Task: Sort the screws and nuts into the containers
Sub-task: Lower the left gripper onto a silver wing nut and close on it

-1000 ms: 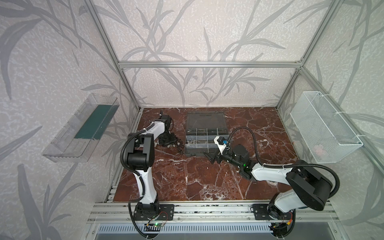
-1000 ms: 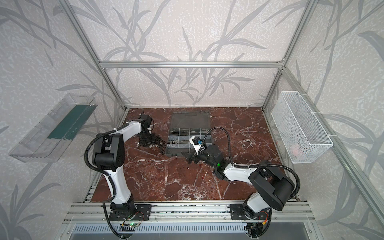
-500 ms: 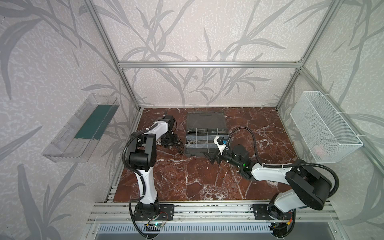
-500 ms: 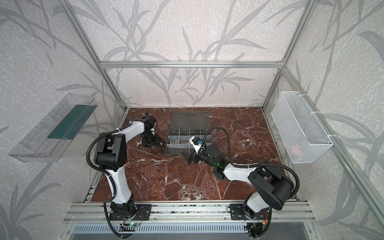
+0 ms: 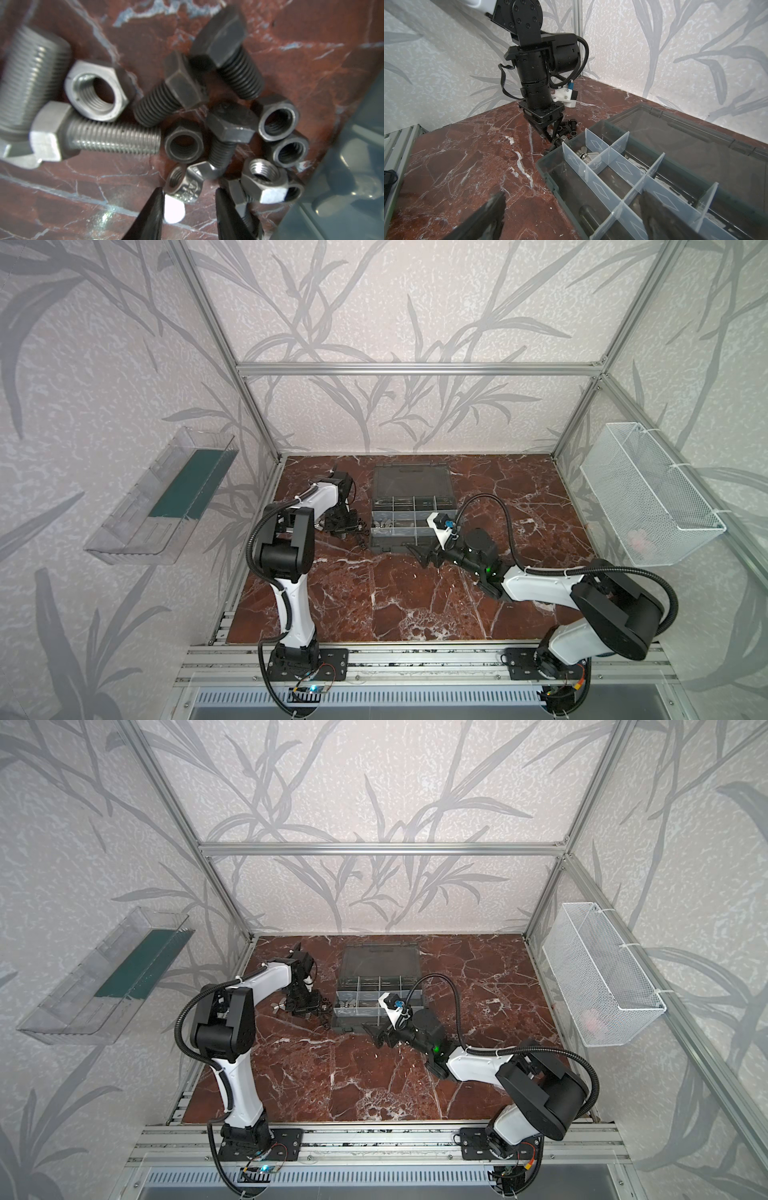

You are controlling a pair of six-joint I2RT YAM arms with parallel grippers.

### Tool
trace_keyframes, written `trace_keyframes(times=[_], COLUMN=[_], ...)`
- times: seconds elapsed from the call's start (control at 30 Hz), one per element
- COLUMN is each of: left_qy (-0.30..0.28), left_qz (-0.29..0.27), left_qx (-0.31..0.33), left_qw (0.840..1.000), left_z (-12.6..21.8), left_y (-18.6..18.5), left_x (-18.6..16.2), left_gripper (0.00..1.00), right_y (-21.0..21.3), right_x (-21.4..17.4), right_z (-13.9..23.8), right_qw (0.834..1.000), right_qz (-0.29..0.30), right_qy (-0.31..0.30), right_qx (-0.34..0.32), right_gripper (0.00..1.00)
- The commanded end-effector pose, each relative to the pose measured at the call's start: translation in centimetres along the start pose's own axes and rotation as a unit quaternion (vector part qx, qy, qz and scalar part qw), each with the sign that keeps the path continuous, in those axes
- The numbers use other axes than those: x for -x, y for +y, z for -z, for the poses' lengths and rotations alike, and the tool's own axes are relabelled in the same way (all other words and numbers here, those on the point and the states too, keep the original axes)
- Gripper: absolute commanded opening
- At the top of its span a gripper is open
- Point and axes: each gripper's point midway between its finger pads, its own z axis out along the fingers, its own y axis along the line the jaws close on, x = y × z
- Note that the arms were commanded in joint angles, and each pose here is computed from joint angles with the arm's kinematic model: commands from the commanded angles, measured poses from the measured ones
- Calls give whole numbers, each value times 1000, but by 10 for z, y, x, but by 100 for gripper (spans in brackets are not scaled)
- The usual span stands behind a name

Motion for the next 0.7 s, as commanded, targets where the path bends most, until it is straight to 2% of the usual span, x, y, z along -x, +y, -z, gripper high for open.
trace_keyframes(times=[0.0, 0.2, 0.37, 0.53, 0.67], left_qy=[-24, -68, -88, -49, -46], left_qz=[-12, -9, -16, -37, -41], left_qx=[12, 66, 26, 22, 36], left_qw=[1000, 995, 996, 998, 997], left_z=[14, 28, 33, 19, 17], left_y=[4, 22, 7, 3, 9], left_x=[10, 19, 22, 18, 14], left_gripper=[40, 42, 43, 43, 42], right_y=[2, 2, 2, 1, 2], right_x=[13, 14, 13, 12, 13], right_z=[-5, -4, -5, -5, -5], right_qw=[1000, 1000, 1000, 1000, 1000], right_qz=[-2, -2, -4, -4, -5], right_qy=[-15, -17, -16, -15, -16], right_qx=[2, 0, 1, 0, 0], right_gripper=[99, 99, 99, 99, 99])
